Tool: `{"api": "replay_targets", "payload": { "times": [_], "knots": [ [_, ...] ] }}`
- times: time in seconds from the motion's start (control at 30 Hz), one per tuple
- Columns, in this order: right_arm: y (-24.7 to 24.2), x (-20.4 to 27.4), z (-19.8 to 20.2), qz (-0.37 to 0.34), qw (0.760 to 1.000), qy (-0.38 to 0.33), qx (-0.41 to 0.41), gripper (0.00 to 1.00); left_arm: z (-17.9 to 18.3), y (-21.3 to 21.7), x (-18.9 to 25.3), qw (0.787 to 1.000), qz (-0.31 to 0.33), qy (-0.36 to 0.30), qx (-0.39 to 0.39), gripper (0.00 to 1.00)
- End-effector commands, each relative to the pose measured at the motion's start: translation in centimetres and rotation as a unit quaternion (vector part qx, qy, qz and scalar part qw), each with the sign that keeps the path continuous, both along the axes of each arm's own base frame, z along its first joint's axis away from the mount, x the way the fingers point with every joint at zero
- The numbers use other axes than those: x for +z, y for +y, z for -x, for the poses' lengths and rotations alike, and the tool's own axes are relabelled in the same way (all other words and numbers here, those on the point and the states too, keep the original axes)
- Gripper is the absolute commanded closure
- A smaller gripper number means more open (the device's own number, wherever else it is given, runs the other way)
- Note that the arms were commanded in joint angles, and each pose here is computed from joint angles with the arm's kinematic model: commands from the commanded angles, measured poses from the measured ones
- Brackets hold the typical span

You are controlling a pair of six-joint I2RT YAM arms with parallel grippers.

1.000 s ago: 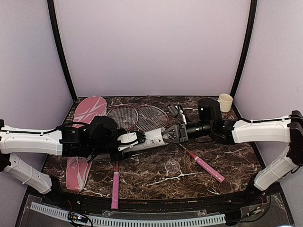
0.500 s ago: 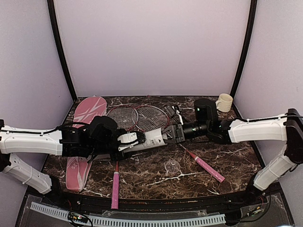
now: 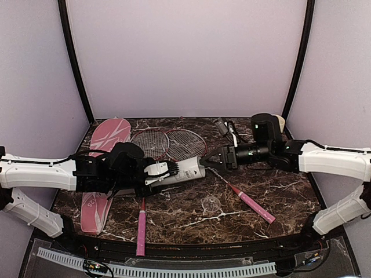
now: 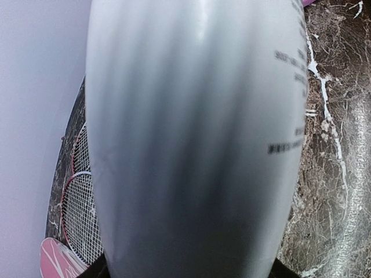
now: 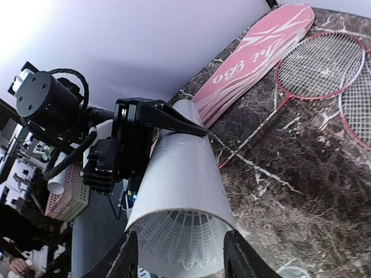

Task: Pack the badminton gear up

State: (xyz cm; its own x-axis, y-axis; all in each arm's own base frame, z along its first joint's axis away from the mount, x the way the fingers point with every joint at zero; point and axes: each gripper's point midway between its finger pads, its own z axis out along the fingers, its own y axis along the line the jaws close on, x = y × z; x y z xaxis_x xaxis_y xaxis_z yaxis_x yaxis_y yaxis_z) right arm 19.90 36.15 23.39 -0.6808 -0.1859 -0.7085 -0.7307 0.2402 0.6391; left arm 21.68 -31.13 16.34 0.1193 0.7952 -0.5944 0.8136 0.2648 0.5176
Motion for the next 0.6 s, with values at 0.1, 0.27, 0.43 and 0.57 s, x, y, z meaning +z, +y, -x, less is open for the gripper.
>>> {"api": "replay_targets", "payload": {
  "times": [0.1,0.27,0.43,0.57],
  "knots": [
    [-5.1,1.5,-1.7,0.007,0.996,-0.045,-0.077,0.38,-0.3,-0.4,0.8,1.0,0.01,-0.017,0.0,0.37],
    [-9.5,1.6,-4.3,-0.006,0.978,-0.057,-0.202,0.26,-0.5,-0.4,1.1,1.0,0.013,-0.018,0.007,0.37],
    [-12.0,-2.8,-5.3,0.048,0.957,-0.014,-0.284,0.21,-1.3,0.4,1.9,0.998,0.017,-0.043,0.033,0.37],
    [-12.4,-7.5,-4.4,0.097,0.949,0.054,-0.296,0.22,-2.0,1.0,2.5,0.997,0.018,-0.057,0.048,0.37]
  ]
}}
